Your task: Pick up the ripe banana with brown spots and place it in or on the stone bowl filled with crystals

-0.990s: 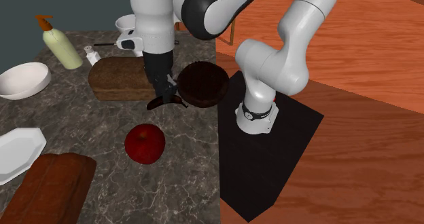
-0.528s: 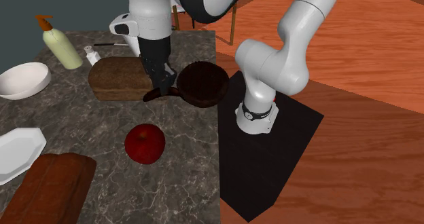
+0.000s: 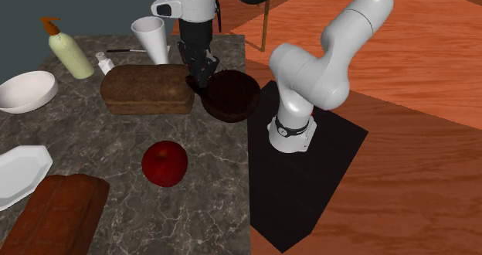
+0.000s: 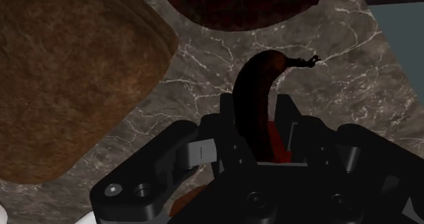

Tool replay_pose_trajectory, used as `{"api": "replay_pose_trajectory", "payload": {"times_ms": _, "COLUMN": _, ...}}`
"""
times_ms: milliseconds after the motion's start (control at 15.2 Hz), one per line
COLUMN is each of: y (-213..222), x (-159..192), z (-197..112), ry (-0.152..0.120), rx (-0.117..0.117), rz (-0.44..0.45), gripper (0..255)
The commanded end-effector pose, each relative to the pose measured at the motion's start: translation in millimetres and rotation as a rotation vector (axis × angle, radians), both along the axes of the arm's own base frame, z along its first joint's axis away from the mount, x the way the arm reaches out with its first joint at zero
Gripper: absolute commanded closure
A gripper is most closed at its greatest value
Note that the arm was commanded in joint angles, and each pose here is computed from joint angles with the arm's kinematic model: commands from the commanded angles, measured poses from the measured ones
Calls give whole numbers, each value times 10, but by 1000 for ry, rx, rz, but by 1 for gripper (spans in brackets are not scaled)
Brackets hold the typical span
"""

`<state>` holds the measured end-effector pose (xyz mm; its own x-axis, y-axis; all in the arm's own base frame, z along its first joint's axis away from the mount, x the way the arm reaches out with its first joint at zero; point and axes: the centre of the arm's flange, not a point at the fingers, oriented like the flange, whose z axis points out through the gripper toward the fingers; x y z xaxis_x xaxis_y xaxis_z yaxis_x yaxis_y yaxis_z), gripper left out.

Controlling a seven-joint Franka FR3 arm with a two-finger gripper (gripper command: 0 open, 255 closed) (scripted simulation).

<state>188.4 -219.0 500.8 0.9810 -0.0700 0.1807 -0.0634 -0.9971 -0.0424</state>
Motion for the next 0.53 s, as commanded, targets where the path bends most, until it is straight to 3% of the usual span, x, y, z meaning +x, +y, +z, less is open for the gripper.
{"api": "replay_pose_trajectory", "payload": {"times_ms": 0, "y": -22, "x": -271, "z": 27, "ry": 1, "rx": 0, "rz": 1, "gripper": 255}}
{"api": "replay_pose_trajectory", "payload": {"times_ms": 396, "y": -182, "x": -1124, "z": 87, "ry": 1, "rx": 0, "rz": 1, "gripper": 255}}
{"api": "replay_pose_trajectory", "payload": {"times_ms": 462, "y": -182, "x": -1124, "z": 34, "ry": 1, "rx": 0, "rz": 1, "gripper": 255}}
